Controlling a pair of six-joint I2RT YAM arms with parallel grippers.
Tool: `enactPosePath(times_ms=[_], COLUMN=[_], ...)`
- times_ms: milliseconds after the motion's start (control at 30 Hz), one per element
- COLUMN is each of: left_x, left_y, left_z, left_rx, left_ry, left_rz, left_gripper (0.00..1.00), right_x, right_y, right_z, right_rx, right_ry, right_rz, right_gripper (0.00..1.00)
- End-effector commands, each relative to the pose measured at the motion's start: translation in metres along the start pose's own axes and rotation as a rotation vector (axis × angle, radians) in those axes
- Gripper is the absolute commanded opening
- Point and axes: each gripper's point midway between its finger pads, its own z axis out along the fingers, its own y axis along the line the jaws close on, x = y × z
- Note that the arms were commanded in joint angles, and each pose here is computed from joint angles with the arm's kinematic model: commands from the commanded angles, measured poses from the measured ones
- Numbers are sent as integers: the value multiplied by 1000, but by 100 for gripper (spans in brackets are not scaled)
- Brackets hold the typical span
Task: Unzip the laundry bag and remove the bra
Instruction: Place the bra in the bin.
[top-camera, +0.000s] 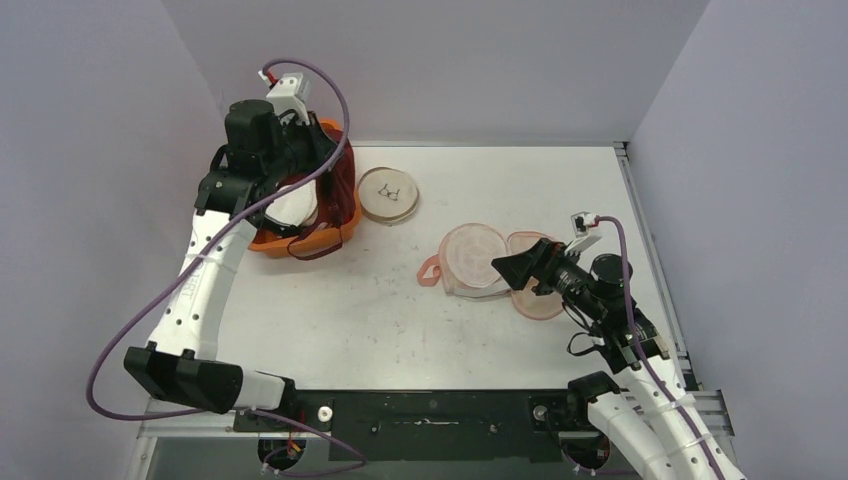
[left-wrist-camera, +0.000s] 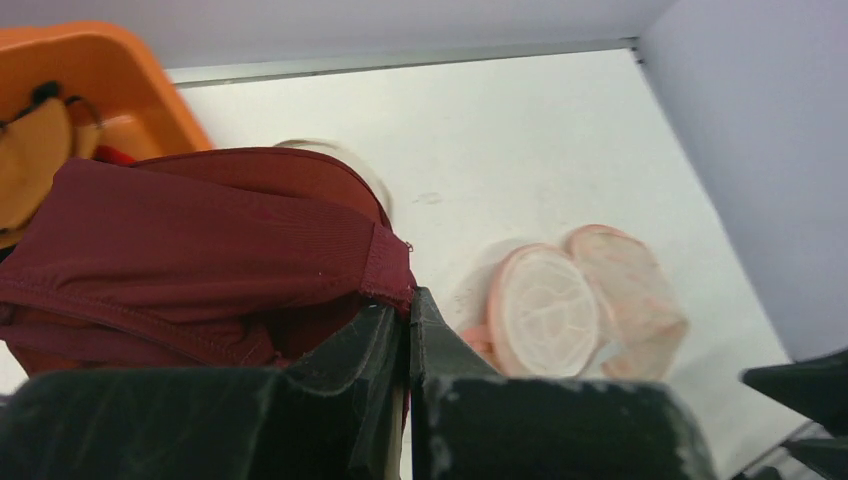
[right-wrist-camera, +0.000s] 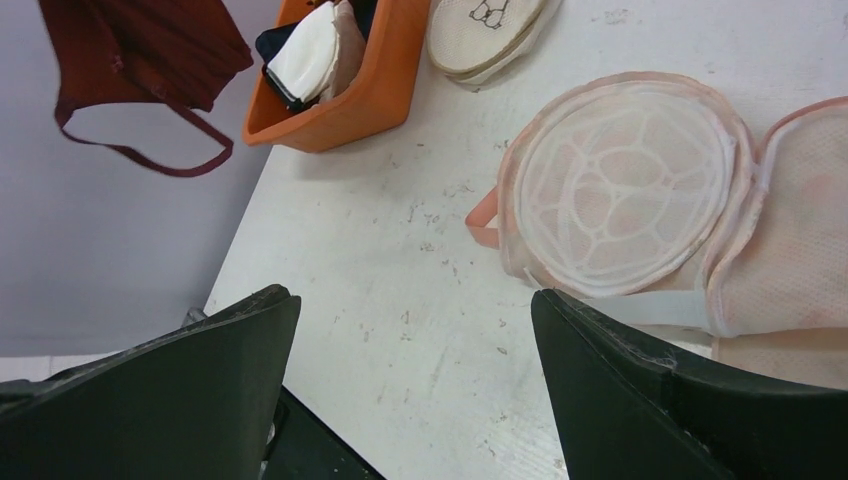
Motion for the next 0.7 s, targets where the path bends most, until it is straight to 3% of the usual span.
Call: enactPosePath(times_ms=[0,267,567,667], left_x=[0,-36,10,18], left_y=[44,98,157,198], left_z=[8,42,99,106], left_rx=[-50,-95,-115,-170], left_ry=[42,-63,86,87], left_rz=[127,132,88,44], left_gripper=[0,0,0,0], right_x=[-5,19,35,39], right_y=[10,4,-11,-15], right_z=[5,13,19,20], right_rx=[-43,-47,-10,-1], right_ry=[-25,42,82,90], right_rz=[-37,-51,-72,-71], right_gripper=[90,90,90,90])
